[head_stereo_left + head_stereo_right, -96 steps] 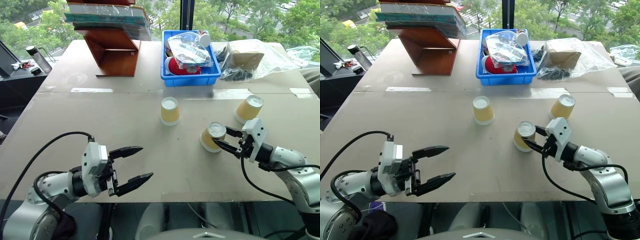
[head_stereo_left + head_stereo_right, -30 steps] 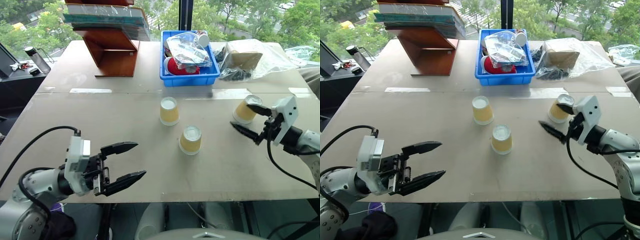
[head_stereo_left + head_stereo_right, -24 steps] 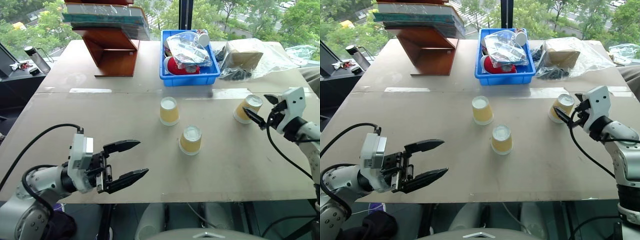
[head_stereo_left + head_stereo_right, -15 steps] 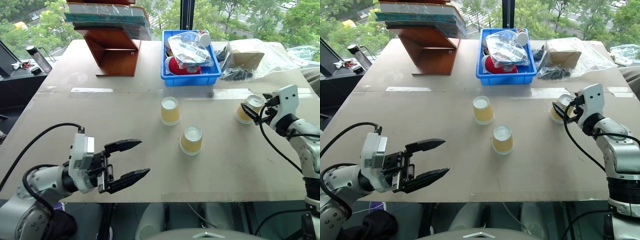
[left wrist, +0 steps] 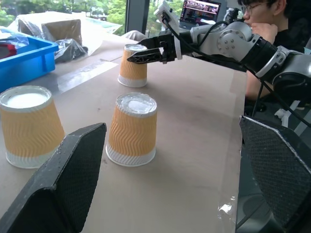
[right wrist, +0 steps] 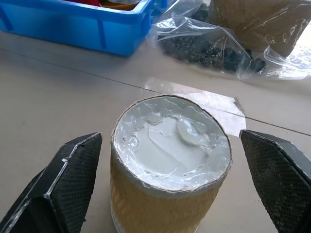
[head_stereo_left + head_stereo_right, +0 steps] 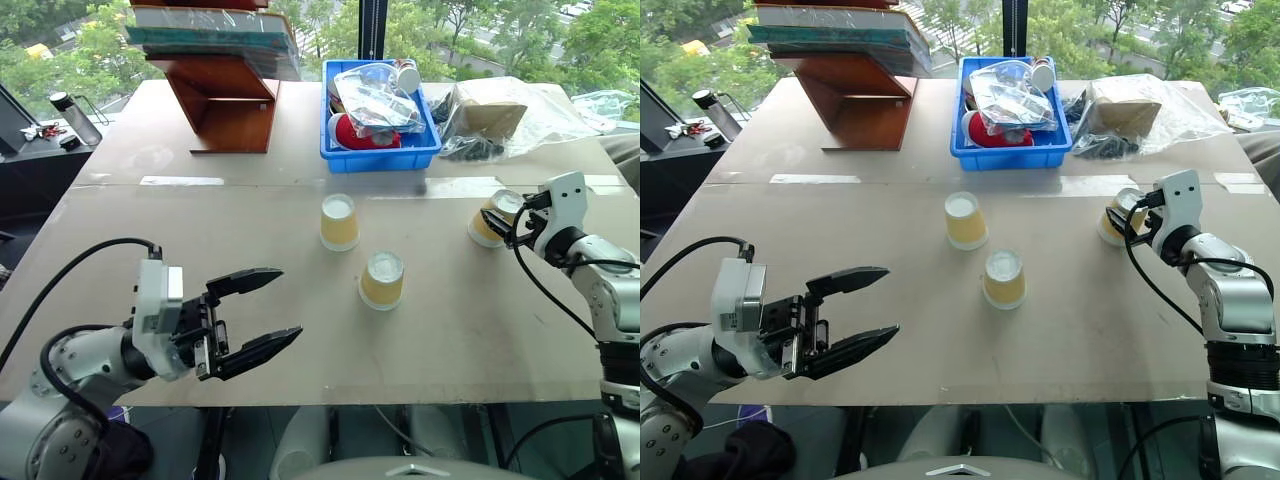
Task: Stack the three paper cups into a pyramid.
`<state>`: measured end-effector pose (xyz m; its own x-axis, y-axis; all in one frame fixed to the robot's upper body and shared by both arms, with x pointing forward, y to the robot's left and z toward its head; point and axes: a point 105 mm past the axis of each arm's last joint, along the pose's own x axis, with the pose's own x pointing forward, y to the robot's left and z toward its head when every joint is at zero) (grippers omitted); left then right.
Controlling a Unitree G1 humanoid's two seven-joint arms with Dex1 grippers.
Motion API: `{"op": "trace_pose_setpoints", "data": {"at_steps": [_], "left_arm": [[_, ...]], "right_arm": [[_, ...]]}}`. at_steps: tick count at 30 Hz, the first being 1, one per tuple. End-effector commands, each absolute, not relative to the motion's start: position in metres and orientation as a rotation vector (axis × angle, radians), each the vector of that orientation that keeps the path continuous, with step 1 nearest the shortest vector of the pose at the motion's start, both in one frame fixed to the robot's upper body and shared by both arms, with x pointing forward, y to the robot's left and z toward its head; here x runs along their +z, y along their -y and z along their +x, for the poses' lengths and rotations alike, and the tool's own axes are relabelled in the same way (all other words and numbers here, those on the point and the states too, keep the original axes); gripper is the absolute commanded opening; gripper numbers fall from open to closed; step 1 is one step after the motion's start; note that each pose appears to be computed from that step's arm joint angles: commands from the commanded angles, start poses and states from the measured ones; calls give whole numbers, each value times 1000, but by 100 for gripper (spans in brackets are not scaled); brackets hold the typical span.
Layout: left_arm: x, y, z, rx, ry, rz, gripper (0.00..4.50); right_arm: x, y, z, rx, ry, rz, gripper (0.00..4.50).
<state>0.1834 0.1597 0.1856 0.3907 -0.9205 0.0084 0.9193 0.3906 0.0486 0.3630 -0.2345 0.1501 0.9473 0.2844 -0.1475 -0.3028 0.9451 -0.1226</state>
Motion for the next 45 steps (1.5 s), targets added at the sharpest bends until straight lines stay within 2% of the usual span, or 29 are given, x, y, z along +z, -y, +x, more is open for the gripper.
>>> {"op": "trace_pose_setpoints", "data": {"at_steps": [1,4,6,7,13,17,19,25,31,45], "left_arm": [[198,-156,179,-1178,87,60,450],[198,-155,179,-1172,81,54,450],[198,-155,180,-1168,77,53,450],[198,-155,180,-1167,75,52,450],[199,-152,185,-1168,64,45,450],[198,-153,188,-1169,51,43,450],[197,-155,188,-1167,44,44,450],[190,-160,189,-1161,28,46,450],[182,-163,188,-1182,12,41,450],[174,-173,184,-1196,1,50,450]], "right_arm": [[163,234,366,299,-86,-159,448],[163,232,366,303,-83,-158,361],[165,230,366,311,-69,-157,276],[167,229,365,316,-64,-157,263],[173,222,358,387,-54,-167,263],[183,186,322,667,-38,-152,263],[180,177,307,731,-60,-175,263],[169,169,288,661,-98,-188,263],[157,144,258,723,-123,-170,263],[146,124,252,718,-133,-131,263]]}}
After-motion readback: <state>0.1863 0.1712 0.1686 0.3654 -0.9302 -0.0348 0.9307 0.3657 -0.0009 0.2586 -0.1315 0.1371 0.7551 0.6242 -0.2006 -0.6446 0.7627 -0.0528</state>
